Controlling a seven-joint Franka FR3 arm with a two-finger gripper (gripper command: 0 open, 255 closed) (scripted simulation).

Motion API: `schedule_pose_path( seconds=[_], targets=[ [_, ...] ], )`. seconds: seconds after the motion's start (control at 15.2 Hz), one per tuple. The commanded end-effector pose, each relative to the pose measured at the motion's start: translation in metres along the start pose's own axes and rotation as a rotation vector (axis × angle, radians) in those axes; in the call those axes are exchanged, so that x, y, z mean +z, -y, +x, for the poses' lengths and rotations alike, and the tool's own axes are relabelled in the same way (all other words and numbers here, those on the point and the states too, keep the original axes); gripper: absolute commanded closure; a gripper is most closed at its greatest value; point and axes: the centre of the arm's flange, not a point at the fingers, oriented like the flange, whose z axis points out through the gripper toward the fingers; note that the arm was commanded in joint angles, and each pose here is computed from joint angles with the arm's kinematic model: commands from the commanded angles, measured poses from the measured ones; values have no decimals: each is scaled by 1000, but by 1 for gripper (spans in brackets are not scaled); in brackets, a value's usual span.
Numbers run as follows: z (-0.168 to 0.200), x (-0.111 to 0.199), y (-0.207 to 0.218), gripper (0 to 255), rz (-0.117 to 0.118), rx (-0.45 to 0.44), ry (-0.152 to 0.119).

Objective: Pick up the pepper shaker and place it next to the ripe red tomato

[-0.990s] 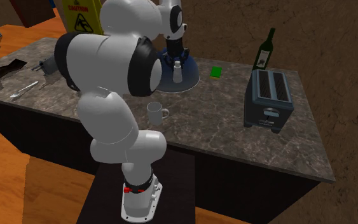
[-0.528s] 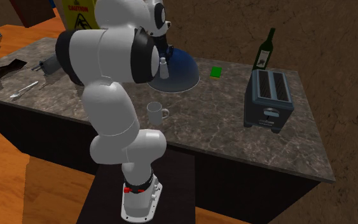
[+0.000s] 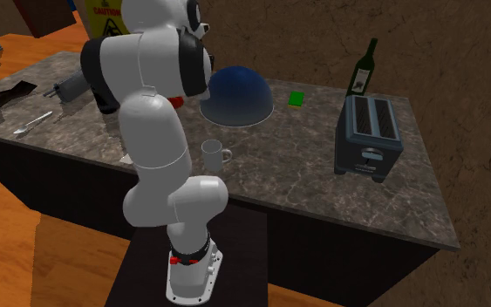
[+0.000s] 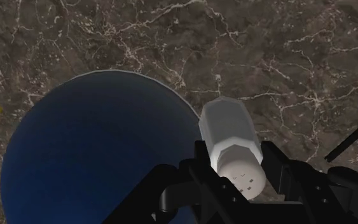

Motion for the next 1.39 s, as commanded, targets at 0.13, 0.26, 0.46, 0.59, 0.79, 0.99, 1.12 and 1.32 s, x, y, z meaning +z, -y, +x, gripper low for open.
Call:
schedule_pose_path(
  seconds=[0.13,0.26,0.46,0.59,0.79,0.99,1.12,1.32],
  targets=[
    [40,-4,32,255,0,1,0],
    [60,-5,49,255,0,1,0],
    [90,-7,75,255,0,1,0],
    [109,-9,91,255,0,1,0],
    [108,7,92,255,0,1,0],
    [108,23,94,255,0,1,0],
    [108,33,95,255,0,1,0],
    [108,49,97,255,0,1,0]
  ],
)
